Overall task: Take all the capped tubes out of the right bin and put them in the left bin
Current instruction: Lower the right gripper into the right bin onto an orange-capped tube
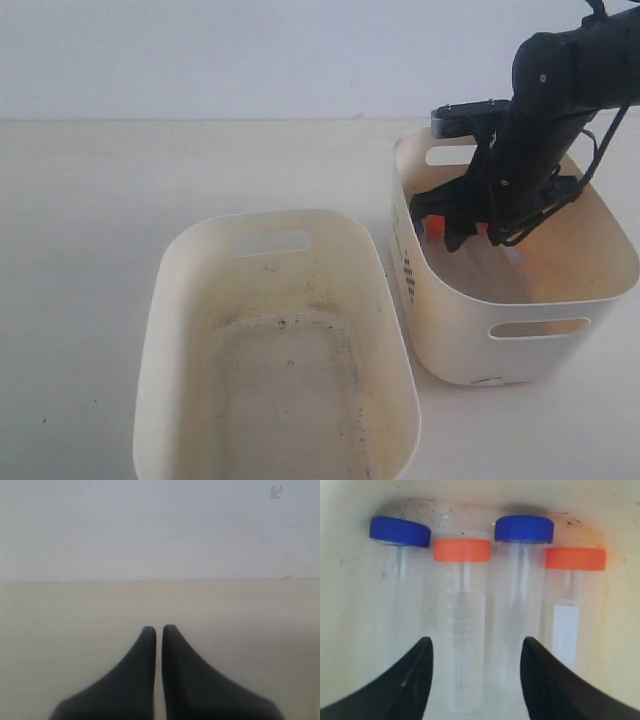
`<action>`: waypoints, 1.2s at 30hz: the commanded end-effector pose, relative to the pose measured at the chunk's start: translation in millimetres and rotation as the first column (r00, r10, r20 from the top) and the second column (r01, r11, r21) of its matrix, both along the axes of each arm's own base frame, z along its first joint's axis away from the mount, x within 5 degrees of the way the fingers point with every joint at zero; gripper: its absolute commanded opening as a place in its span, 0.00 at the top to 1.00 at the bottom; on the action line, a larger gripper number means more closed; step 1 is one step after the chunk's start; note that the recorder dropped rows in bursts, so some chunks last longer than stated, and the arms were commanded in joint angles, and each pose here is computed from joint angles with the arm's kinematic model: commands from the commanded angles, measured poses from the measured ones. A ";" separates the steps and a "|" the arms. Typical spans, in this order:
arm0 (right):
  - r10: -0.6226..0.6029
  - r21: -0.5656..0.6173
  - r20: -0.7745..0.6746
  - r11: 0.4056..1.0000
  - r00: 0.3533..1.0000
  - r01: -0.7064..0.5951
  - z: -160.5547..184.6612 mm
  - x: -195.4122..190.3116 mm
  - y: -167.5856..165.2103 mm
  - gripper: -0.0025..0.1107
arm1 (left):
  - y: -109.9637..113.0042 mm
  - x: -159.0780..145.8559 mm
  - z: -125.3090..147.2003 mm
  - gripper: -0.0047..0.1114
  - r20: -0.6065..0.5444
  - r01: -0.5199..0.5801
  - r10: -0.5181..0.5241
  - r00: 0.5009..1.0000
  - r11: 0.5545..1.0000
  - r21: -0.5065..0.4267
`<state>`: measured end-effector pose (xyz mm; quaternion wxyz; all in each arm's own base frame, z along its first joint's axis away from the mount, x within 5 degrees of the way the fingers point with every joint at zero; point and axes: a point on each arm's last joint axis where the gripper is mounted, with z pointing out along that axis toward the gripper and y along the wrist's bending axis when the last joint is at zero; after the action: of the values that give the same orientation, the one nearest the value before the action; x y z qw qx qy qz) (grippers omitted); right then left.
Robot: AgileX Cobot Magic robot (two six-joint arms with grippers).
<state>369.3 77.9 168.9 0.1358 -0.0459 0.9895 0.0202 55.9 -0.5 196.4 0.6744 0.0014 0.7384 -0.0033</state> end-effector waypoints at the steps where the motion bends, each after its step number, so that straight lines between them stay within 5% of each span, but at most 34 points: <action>1: 0.010 -0.032 -0.038 0.999 0.999 -0.011 -8.1 -0.3 -2.0 0.53 | -0.4 0.2 1.2 0.92 0.006 0.007 -0.007 1.000 1.000 -0.008; 23: -0.031 -0.142 -0.071 0.990 0.997 0.021 -29.1 3.1 -11.2 0.53 | -0.4 0.2 1.2 0.92 0.006 0.007 -0.007 1.000 1.000 -0.008; 33: -0.008 -0.078 -0.101 0.997 0.995 0.000 -34.5 2.0 -4.8 0.82 | -0.4 0.2 1.2 0.92 0.006 0.007 -0.007 1.000 1.000 -0.008; 36: -0.006 -0.078 -0.101 0.997 0.995 -0.002 -34.5 2.0 -4.8 0.83 | -0.4 0.2 1.2 0.92 0.006 0.007 -0.007 1.000 1.000 -0.008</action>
<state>374.6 79.2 147.2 0.1126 -0.0403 0.9928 -0.0034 55.9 -0.5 196.4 0.6744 0.0014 0.7384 -0.0033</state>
